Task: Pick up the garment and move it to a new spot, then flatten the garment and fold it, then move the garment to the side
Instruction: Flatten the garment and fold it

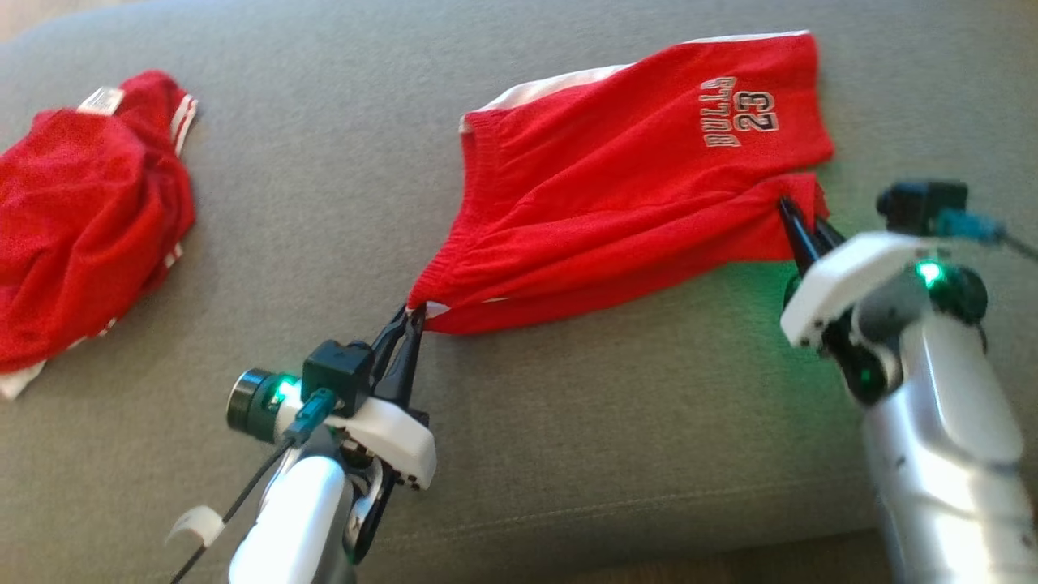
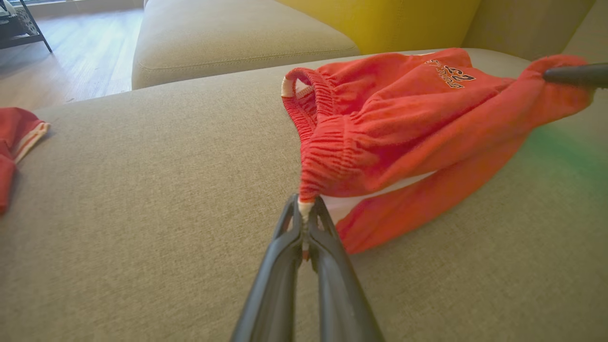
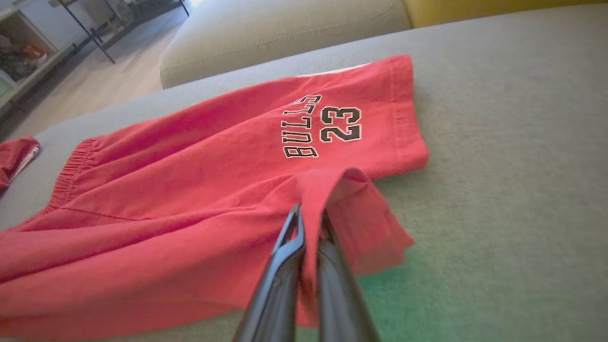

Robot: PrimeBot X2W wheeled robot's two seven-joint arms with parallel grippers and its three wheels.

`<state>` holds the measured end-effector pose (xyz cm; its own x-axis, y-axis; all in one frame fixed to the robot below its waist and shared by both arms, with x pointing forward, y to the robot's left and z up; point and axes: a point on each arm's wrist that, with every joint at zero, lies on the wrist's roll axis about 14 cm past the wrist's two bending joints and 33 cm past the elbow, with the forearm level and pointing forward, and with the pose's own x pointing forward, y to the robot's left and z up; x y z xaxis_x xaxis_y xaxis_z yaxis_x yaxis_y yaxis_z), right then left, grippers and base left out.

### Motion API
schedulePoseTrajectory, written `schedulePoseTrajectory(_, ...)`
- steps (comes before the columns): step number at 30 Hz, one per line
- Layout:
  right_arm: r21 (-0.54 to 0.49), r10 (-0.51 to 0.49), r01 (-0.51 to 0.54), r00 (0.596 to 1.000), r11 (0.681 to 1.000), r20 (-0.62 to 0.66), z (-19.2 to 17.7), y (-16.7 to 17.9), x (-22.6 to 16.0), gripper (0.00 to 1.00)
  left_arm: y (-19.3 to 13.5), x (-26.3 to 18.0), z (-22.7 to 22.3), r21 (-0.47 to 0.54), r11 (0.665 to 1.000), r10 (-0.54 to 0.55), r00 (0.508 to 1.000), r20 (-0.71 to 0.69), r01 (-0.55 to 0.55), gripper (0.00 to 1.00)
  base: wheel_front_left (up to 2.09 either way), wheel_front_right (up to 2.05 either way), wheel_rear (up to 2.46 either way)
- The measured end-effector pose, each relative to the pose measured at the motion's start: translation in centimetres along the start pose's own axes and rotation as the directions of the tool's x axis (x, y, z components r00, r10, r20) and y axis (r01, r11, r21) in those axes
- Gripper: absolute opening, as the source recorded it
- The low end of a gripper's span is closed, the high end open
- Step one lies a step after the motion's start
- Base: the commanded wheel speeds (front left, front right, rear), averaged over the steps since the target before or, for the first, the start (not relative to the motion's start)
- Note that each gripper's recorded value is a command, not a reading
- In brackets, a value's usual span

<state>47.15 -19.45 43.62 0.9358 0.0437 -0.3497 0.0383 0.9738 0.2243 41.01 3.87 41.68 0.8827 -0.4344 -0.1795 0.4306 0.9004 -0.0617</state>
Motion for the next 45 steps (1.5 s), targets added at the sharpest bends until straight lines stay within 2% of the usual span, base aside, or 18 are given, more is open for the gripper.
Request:
schedulePoseTrajectory(7, -0.015, 0.033, -0.037, 0.982, 0.999, -0.185, -1.1, 2.2, 4.3, 0.0, 0.8, 0.1, -0.1, 0.012, 1.0, 0.01, 1.0, -0.004, -0.009, 0.0, 0.0, 0.0, 0.0)
schedulePoseTrajectory(8, -0.012, 0.036, -0.039, 0.977, 0.999, -0.209, -1.4, 2.5, 4.9, 0.12, 0.8, 0.1, -0.1, 0.014, 1.0, 0.01, 1.0, -0.005, -0.01, 0.0, 0.0, 0.0, 0.0)
schedulePoseTrajectory(9, -0.01, 0.038, -0.041, 0.971, 0.999, -0.235, -1.7, 2.8, 5.4, 0.78, 0.9, 0.0, -0.2, 0.012, 1.0, 0.012, 1.0, -0.007, -0.012, 0.0, 0.0, 0.0, 0.0)
schedulePoseTrajectory(10, 0.001, 0.037, -0.038, 0.968, 0.999, -0.247, -1.9, 2.9, 5.9, 1.0, 1.0, 0.0, -0.3, 0.011, 1.0, 0.014, 1.0, -0.009, -0.013, 0.0, 0.0, 0.0, 0.0)
schedulePoseTrajectory(15, -0.032, 0.04, -0.048, 0.976, 0.998, -0.214, -0.8, 4.0, 8.1, 1.0, 1.6, -0.2, -0.7, 0.002, 0.999, 0.034, 0.999, -0.02, -0.034, 0.0, 0.0, 0.0, 0.0)
schedulePoseTrajectory(19, -0.051, 0.024, -0.032, 0.99, 0.998, -0.142, 0.4, 3.6, 8.4, 1.0, 1.6, -0.2, -0.4, 0.011, 0.999, 0.04, 0.999, -0.013, -0.04, 0.0, 0.0, 0.0, 0.0)
schedulePoseTrajectory(21, -0.072, 0.017, -0.025, 0.994, 0.997, -0.109, 0.8, 3.3, 8.0, 1.0, 1.3, -0.1, -0.1, 0.014, 0.999, 0.034, 0.999, -0.008, -0.034, 0.01, 0.0, 0.0, 0.0)
schedulePoseTrajectory(24, -0.072, 0.011, -0.013, 1.0, 0.997, -0.027, 2.3, 2.9, 7.3, 1.0, 0.9, 0.0, 0.5, 0.021, 0.999, 0.028, 1.0, 0.009, -0.028, 0.13, 0.0, 0.0, 0.0)
schedulePoseTrajectory(26, -0.071, 0.006, -0.004, 0.999, 0.997, 0.036, 3.6, 2.5, 6.6, 1.0, 0.6, 0.0, 0.9, 0.019, 1.0, 0.023, 1.0, 0.019, -0.023, 0.16, 0.0, 0.0, 0.0)
schedulePoseTrajectory(30, -0.09, -0.006, 0.02, 0.989, 0.996, 0.15, 5.4, 1.3, 4.6, 1.0, -0.1, -0.4, 1.1, 0.01, 1.0, 0.013, 1.0, 0.026, -0.014, 0.18, 0.0, 0.0, 0.0)
schedulePoseTrajectory(34, -0.103, -0.021, 0.042, 0.979, 0.994, 0.205, 5.1, -0.1, 2.1, 1.0, -1.0, -0.7, 1.5, 0.011, 1.0, -0.003, 0.999, 0.035, 0.003, 0.22, 0.0, 0.0, 0.0)
schedulePoseTrajectory(36, -0.113, -0.028, 0.055, 0.973, 0.992, 0.228, 5.0, -0.7, 0.8, 1.0, -1.0, -0.8, 1.9, 0.013, 1.0, 0.002, 0.999, 0.046, -0.002, 0.35, 0.0, 0.0, 0.0)
schedulePoseTrajectory(37, -0.112, -0.032, 0.061, 0.969, 0.992, 0.246, 5.1, -1.0, 0.1, 1.0, -1.0, -0.9, 2.1, 0.015, 1.0, 0.01, 0.999, 0.051, -0.01, 0.49, 0.0, 0.0, 0.0)
schedulePoseTrajectory(38, -0.112, -0.034, 0.065, 0.965, 0.992, 0.26, 5.1, -1.2, -0.6, 1.0, -0.9, -1.0, 2.2, 0.016, 1.0, 0.018, 0.998, 0.054, -0.019, 1.0, 0.0, 0.0, 0.0)
schedulePoseTrajectory(45, -0.102, -0.029, 0.063, 0.951, 0.993, 0.308, 3.3, -1.8, -5.1, 1.0, -0.2, -1.9, 2.8, 0.007, 0.997, 0.071, 0.995, 0.075, -0.072, 1.0, 0.0, 0.0, 0.0)
